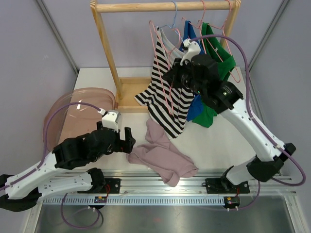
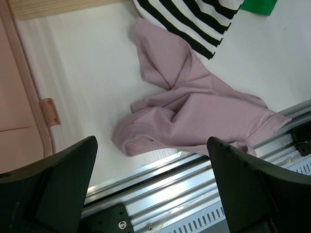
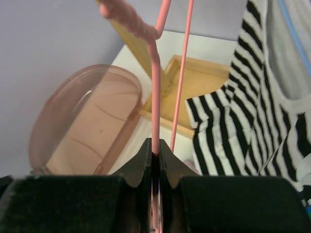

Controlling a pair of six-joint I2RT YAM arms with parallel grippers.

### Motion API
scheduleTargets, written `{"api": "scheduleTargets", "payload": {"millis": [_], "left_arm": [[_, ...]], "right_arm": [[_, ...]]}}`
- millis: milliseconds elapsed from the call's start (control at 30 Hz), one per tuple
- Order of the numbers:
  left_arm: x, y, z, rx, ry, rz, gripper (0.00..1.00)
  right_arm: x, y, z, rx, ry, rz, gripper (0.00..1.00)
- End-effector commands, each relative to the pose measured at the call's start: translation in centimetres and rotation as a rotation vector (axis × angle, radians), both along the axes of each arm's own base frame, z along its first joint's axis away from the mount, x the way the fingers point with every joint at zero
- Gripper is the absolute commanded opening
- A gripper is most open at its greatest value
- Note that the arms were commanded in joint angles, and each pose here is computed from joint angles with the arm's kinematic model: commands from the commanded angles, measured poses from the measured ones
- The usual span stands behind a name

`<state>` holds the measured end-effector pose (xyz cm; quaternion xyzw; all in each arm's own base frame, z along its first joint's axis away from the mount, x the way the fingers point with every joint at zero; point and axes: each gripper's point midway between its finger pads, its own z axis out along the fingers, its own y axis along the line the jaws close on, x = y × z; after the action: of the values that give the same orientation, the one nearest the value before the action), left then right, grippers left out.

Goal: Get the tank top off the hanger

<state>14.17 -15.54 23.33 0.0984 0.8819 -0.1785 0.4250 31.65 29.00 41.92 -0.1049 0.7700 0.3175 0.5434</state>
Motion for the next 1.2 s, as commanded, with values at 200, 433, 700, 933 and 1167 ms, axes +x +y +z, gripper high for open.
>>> {"api": "scheduleTargets", "payload": {"millis": [200,433,700,933,1167], "left_arm": [[1.0,2.3,1.1,-0.008,-0.162,0.014,0.99],[0.8,1.9,0.9,-0.038,-0.167,-0.008,0.99],[0.9,0.9,-0.6,0.023,-0.130,-0.034,0.99],[1.3,0.8,-1.7,0.091,-0.100,-0.008,0.99],[1.1,1.0,-1.1,0.051,-0.115,-0.012,0.99]], "right_arm": [[6.3,0.9,2.7,-0.228,-0.105,-0.115,0.00],[11.1,2.7,3.8,-0.204,-0.143,-0.106,0.00],[15.6,1.7,5.7,-0.114,-0.245,-0.099,0.00],[17.9,2.3,4.8,-0.131,-0.289,-0.103,0.00],[19.9,2.0,3.7,-0.113,-0.283,-0.114,0.00]]}}
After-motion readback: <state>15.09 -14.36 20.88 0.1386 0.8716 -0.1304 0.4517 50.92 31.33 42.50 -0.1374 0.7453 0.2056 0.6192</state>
